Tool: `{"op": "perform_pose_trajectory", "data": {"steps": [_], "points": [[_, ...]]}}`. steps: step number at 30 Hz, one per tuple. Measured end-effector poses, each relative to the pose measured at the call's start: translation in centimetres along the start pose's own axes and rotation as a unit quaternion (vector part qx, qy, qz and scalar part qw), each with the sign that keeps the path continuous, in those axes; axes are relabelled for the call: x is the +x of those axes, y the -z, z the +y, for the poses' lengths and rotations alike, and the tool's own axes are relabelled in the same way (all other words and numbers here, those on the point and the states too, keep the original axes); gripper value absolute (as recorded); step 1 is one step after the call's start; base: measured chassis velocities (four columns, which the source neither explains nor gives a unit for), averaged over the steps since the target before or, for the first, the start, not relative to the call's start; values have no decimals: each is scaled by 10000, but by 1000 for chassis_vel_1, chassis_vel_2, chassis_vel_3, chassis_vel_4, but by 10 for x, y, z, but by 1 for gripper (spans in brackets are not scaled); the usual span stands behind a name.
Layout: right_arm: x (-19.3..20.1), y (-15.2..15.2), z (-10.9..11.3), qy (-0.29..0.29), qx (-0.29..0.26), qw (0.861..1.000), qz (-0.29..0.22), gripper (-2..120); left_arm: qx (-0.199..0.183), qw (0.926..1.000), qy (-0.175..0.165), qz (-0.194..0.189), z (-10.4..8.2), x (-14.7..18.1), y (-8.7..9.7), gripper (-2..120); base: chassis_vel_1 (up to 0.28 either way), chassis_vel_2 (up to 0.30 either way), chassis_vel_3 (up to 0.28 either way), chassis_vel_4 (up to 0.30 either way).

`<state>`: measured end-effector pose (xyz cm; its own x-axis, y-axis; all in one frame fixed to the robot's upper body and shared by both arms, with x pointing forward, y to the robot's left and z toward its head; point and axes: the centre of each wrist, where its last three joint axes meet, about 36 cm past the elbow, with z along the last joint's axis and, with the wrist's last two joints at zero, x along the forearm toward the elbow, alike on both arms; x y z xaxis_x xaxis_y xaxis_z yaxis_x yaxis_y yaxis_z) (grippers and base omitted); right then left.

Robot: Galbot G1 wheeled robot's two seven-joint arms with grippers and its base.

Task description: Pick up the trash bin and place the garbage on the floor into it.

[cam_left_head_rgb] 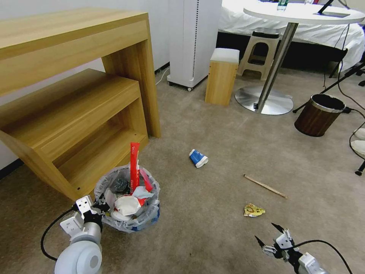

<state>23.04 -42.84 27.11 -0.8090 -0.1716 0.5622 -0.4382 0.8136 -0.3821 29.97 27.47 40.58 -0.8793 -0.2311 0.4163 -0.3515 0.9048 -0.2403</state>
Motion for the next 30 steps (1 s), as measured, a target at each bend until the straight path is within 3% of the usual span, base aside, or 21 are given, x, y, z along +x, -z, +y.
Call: {"op": "perform_pose_trajectory", "data": {"steps": [6,19,30], "points": [[-12,-22,-6,-210,246,9994,89,82,-18,10000,-17,13,-1,1,-1,1,0,0,0,0],[-59,-16,-47,-565,530,9968,-178,75,6,10000,6,5,-1,0,-3,1,0,0,0,0],[-103,-20,-52,-694,298,9963,-410,70,29,10000,27,16,-3,4,-6,1,0,0,0,0]]}}
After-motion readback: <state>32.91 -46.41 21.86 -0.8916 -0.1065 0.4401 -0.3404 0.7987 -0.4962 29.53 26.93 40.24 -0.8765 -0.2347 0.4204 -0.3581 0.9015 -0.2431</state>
